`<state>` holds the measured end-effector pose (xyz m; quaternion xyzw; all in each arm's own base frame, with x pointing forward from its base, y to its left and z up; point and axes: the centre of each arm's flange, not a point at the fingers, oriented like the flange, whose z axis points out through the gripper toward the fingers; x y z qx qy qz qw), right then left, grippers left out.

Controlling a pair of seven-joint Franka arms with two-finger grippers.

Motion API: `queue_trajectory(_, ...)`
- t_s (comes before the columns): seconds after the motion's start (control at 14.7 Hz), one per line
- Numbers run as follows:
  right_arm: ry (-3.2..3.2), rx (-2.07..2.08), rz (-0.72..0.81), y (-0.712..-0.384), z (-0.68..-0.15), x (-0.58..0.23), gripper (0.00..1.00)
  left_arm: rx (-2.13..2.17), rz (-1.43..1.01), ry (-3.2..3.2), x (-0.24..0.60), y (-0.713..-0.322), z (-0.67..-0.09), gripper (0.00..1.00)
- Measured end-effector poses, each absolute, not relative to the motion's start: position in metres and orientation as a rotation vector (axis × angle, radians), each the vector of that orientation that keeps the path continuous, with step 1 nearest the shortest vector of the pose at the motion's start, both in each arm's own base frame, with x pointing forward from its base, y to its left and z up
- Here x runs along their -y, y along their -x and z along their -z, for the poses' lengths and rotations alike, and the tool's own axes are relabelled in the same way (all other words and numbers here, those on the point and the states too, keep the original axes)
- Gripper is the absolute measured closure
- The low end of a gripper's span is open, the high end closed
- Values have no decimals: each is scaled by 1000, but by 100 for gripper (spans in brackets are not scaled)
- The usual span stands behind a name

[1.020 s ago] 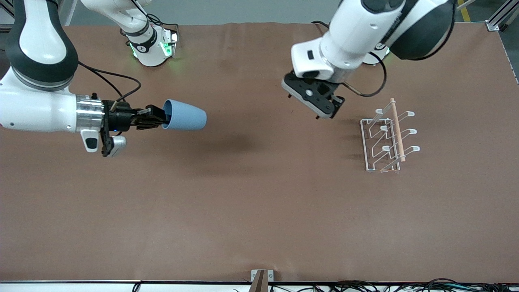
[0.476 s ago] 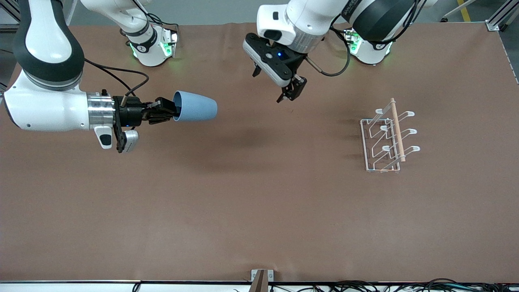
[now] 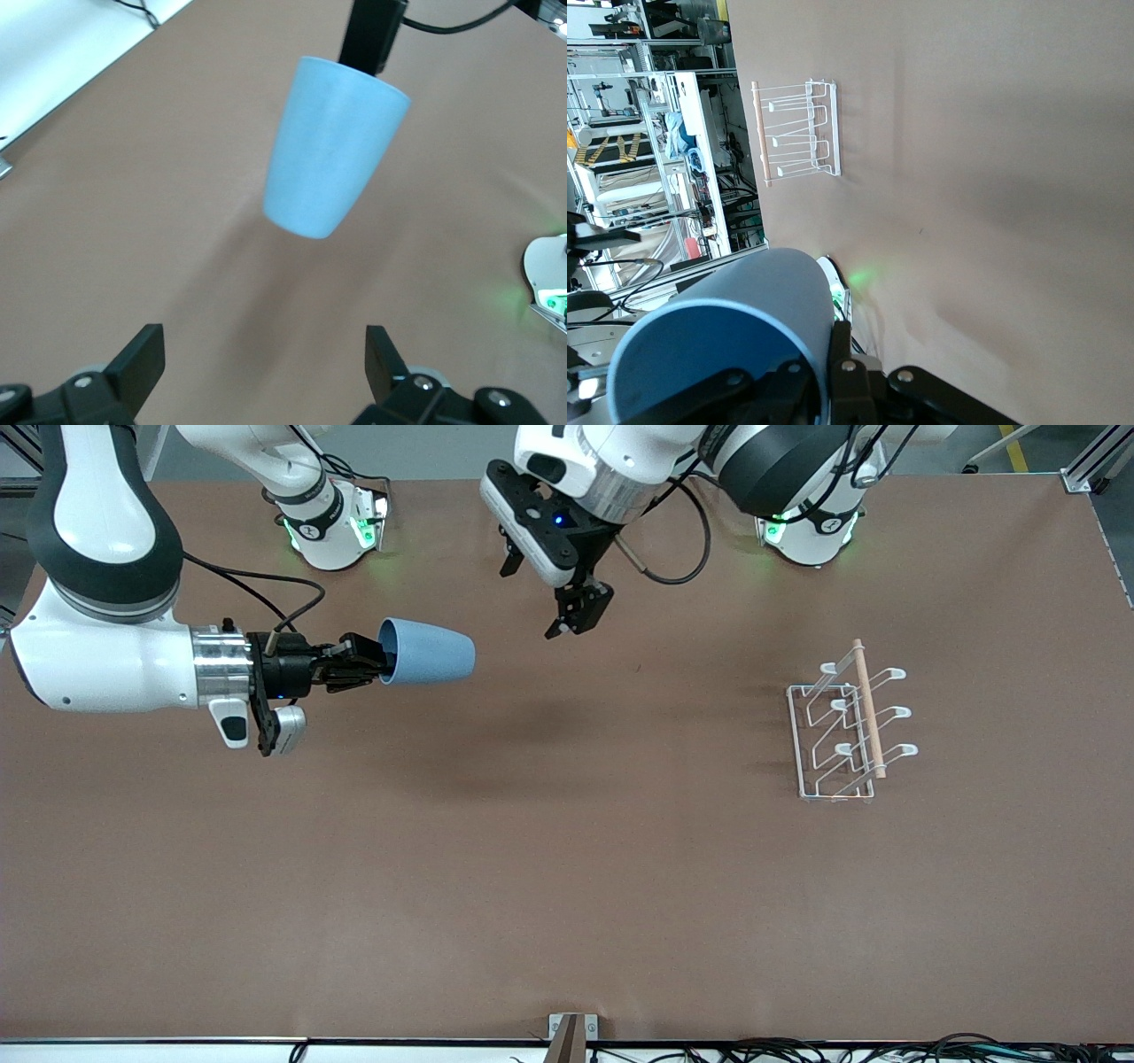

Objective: Hang cup on cup holder
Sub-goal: 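Carry the cup toward the middle while the left gripper comes to meet it, then grasp the blue cup with the left gripper beside the right gripper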

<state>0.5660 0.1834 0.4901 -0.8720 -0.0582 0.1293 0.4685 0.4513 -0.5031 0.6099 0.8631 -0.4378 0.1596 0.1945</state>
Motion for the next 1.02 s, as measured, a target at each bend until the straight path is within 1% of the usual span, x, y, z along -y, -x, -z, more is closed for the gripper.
queue_trajectory(0.48,2103,177,-302,-565,-492,-187,95,1254,-447,-2315,560,-446,-561,0)
queue_trajectory(1.02,2053,275,-333,-556,-493,-191,95,1289,-546,-2289,562,-455,-565,0)
